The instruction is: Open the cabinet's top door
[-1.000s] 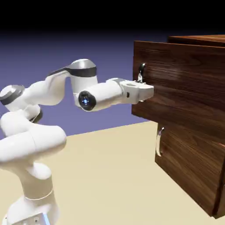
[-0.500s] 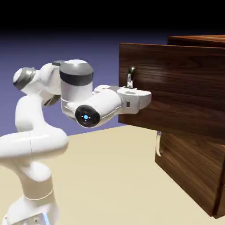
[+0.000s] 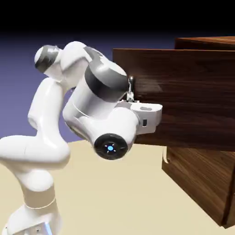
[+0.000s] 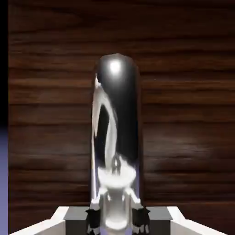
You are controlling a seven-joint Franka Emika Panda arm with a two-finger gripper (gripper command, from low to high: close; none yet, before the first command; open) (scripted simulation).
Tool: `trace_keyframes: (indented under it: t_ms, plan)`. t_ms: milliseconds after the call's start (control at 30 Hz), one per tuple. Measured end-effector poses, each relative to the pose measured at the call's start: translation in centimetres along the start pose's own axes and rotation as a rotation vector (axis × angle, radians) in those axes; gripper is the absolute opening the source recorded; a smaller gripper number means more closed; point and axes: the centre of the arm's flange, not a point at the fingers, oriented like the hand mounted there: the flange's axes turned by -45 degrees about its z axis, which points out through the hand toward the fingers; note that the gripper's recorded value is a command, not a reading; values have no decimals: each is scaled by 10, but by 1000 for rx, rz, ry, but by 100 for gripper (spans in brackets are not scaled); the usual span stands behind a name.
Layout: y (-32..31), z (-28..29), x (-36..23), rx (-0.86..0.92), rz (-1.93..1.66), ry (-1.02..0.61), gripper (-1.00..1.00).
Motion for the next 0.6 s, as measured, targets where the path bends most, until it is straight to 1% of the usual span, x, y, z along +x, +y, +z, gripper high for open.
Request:
trace_keyframes:
  t_ms: [333, 600]
  plan:
    - [33, -63, 0, 184, 0, 0, -100]
    - [56, -95, 0, 288, 0, 0, -100]
